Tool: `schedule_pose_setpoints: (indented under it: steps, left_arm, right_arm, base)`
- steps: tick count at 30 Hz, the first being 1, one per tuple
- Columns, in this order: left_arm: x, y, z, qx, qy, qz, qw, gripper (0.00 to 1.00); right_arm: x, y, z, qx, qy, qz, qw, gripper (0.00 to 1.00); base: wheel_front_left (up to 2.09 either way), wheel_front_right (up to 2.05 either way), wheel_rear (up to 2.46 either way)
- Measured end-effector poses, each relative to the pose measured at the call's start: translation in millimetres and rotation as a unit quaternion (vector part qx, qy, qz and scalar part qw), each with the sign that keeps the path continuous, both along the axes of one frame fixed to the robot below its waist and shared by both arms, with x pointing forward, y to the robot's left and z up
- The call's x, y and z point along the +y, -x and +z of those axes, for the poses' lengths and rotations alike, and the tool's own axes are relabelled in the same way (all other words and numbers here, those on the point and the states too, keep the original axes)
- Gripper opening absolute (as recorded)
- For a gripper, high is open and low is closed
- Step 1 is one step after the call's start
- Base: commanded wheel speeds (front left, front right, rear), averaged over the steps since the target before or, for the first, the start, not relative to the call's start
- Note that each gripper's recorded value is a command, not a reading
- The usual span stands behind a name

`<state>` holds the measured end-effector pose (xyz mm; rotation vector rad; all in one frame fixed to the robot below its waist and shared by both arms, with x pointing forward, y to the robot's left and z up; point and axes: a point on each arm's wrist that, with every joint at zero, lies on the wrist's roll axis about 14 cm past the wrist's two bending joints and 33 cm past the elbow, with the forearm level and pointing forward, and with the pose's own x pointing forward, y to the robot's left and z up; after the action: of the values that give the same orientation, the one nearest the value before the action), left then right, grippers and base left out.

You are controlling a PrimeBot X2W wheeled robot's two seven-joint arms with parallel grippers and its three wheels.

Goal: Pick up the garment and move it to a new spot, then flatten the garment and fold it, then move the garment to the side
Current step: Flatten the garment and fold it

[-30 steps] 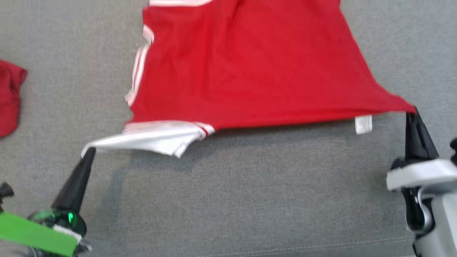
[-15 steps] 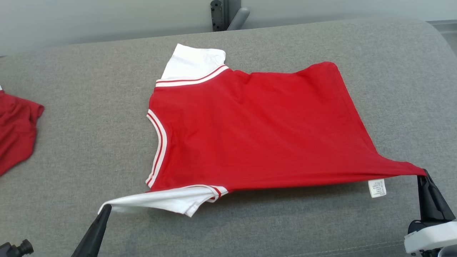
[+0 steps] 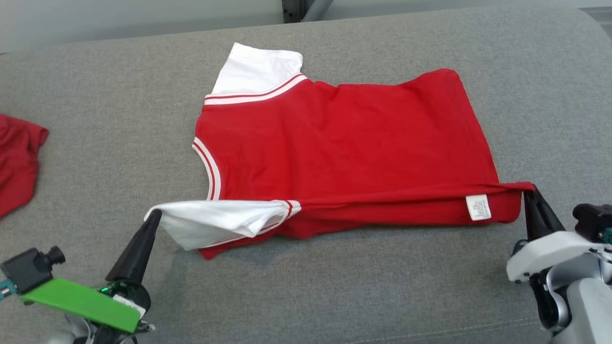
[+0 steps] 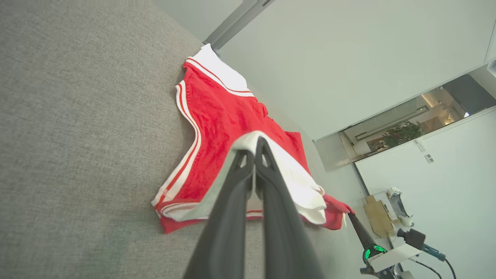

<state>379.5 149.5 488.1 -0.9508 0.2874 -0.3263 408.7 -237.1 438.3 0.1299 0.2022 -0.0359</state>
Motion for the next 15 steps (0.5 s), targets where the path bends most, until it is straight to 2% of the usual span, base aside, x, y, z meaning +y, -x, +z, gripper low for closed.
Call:
schedule_pose_setpoints:
  steps: [9,10,11,12,13,14,15]
  left_arm:
    - [-2.5,-40.8,-26.4,0.009,-0.042,-0.001,0.999,0.0]
    - [-2.1,-43.5,-29.2,0.01,-0.045,0.0,0.999,0.0]
    - [-2.8,-45.6,-31.7,0.012,-0.047,-0.001,0.999,0.0]
    - [-4.0,-47.4,-33.9,0.013,-0.048,-0.003,0.999,0.02]
    - [-4.5,-49.3,-35.8,0.015,-0.049,-0.002,0.999,0.37]
    - [-4.8,-50.3,-38.4,0.018,-0.048,-0.003,0.999,0.84]
    - [-5.9,-50.5,-40.9,0.022,-0.046,-0.004,0.999,1.0]
  right_arm:
    - [20.6,-39.3,-22.4,0.024,0.009,0.02,0.999,0.0]
    - [20.5,-41.6,-25.9,0.028,0.008,0.018,0.999,0.02]
    - [20.6,-43.8,-29.7,0.031,0.003,0.014,0.999,0.2]
    - [21.9,-46.0,-32.1,0.031,0.0,0.013,0.999,0.45]
    - [22.6,-48.0,-34.3,0.03,-0.001,0.012,0.999,1.0]
    - [22.9,-49.8,-35.8,0.028,-0.002,0.012,1.0,1.0]
    - [23.0,-51.2,-36.8,0.025,-0.002,0.011,1.0,1.0]
  base:
    - [0.0,0.0,0.0]
    - [0.0,0.0,0.0]
    - [0.0,0.0,0.0]
    - [0.0,0.0,0.0]
    - [0.0,0.0,0.0]
    - [0.0,0.0,0.0]
    - [0.0,0.0,0.0]
